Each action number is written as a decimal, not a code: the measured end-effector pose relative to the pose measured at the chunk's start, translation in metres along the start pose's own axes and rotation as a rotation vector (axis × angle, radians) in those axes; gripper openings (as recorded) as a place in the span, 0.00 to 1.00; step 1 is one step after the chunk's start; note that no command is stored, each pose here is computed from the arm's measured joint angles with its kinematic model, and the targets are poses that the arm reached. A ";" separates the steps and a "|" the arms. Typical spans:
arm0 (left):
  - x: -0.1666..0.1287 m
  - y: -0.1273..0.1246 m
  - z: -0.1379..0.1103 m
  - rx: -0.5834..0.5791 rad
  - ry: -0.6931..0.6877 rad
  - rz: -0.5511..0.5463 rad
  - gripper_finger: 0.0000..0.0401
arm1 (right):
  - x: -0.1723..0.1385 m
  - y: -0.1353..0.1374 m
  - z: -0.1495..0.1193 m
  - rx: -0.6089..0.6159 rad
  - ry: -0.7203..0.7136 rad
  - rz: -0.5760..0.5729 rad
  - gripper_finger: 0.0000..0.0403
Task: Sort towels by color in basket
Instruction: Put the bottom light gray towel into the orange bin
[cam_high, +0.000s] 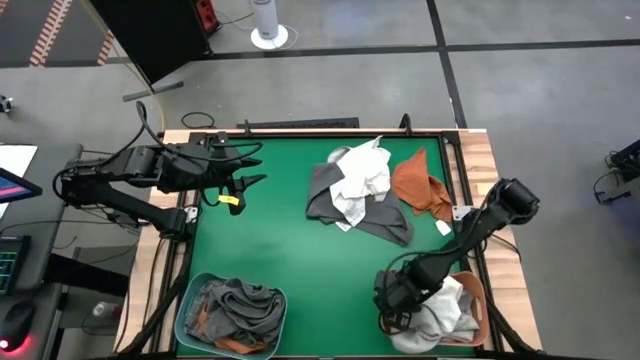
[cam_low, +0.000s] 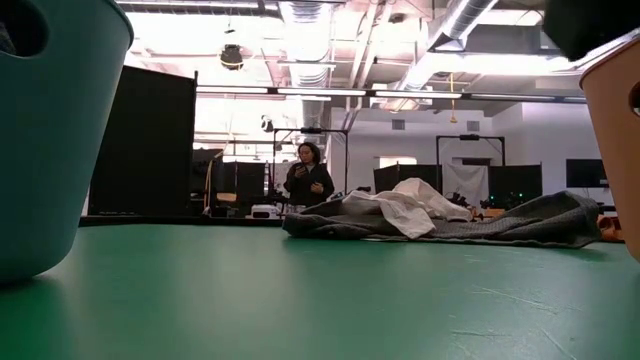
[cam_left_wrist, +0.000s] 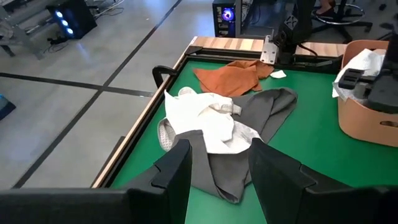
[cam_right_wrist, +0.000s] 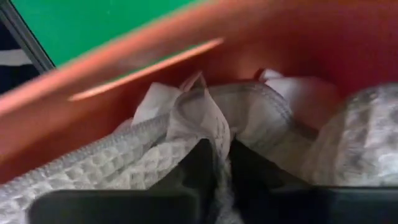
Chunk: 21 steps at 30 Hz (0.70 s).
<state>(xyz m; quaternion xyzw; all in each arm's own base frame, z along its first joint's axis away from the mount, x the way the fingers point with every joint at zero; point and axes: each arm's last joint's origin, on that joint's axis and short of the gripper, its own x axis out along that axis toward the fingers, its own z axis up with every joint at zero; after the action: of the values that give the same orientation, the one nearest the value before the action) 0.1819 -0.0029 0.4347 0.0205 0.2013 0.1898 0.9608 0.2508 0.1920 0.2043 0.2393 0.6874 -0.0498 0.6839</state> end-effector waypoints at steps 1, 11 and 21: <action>0.000 0.000 0.000 0.000 0.000 0.000 0.38 | -0.003 -0.002 0.002 0.008 -0.006 0.007 0.25; 0.000 0.000 0.000 0.005 0.000 0.000 0.38 | -0.067 -0.027 0.007 0.095 -0.007 0.199 0.73; 0.002 0.005 0.000 -0.003 0.004 0.026 0.38 | -0.115 -0.022 -0.016 0.057 -0.107 0.461 0.83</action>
<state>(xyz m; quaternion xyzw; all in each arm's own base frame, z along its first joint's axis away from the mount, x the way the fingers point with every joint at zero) 0.1819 0.0023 0.4346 0.0215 0.2027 0.2027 0.9578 0.2213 0.1490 0.3100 0.4063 0.5755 0.0757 0.7057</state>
